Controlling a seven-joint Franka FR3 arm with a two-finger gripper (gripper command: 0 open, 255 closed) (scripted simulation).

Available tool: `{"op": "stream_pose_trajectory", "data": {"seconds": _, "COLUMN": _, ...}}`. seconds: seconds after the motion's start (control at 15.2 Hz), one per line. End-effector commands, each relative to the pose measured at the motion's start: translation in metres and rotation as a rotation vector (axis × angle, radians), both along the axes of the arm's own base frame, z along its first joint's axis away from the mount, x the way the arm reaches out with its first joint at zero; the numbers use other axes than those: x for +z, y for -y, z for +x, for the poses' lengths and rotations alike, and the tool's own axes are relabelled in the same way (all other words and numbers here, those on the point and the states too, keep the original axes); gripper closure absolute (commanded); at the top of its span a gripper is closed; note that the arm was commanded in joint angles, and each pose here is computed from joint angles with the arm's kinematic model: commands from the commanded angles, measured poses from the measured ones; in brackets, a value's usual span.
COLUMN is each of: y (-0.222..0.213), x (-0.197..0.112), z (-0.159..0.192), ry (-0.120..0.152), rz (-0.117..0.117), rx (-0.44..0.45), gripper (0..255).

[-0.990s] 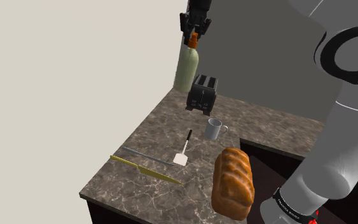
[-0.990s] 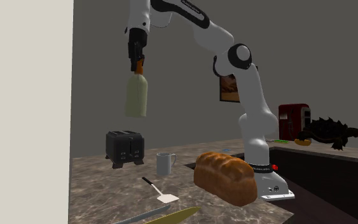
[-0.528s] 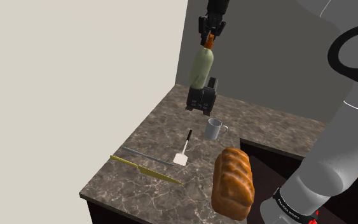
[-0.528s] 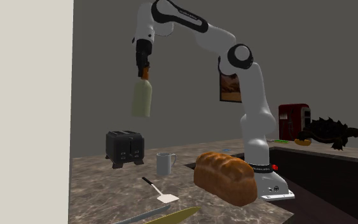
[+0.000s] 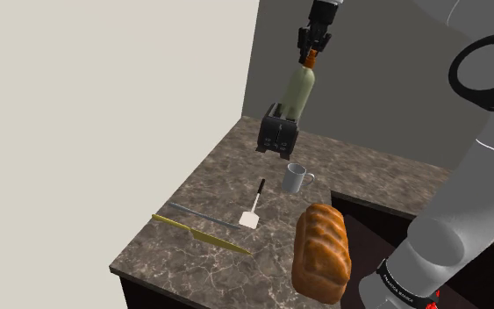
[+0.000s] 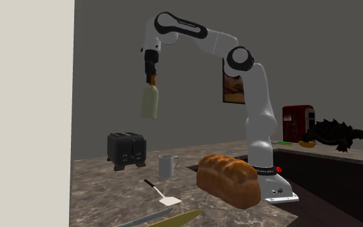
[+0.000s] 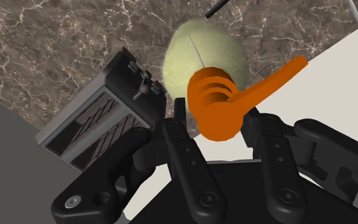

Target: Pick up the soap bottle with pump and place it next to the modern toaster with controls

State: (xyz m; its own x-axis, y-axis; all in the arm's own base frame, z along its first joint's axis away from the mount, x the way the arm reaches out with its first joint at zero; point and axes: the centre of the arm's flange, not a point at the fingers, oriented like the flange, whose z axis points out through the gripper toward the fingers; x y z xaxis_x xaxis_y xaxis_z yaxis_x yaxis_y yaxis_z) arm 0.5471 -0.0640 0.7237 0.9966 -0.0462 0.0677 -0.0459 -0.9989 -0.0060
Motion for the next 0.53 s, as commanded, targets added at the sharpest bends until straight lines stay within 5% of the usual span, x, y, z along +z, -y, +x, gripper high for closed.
{"op": "stream_pose_trajectory", "data": {"seconds": 0.0, "y": 0.027, "x": 0.0, "z": -0.002, "ry": 0.001, "rz": 0.0, "rx": 0.001, "gripper": 255}}
{"op": "stream_pose_trajectory", "data": {"seconds": 0.46, "y": 0.119, "x": 0.0, "z": -0.006, "ry": 0.001, "rz": 0.0, "rx": 0.001, "gripper": 255}}
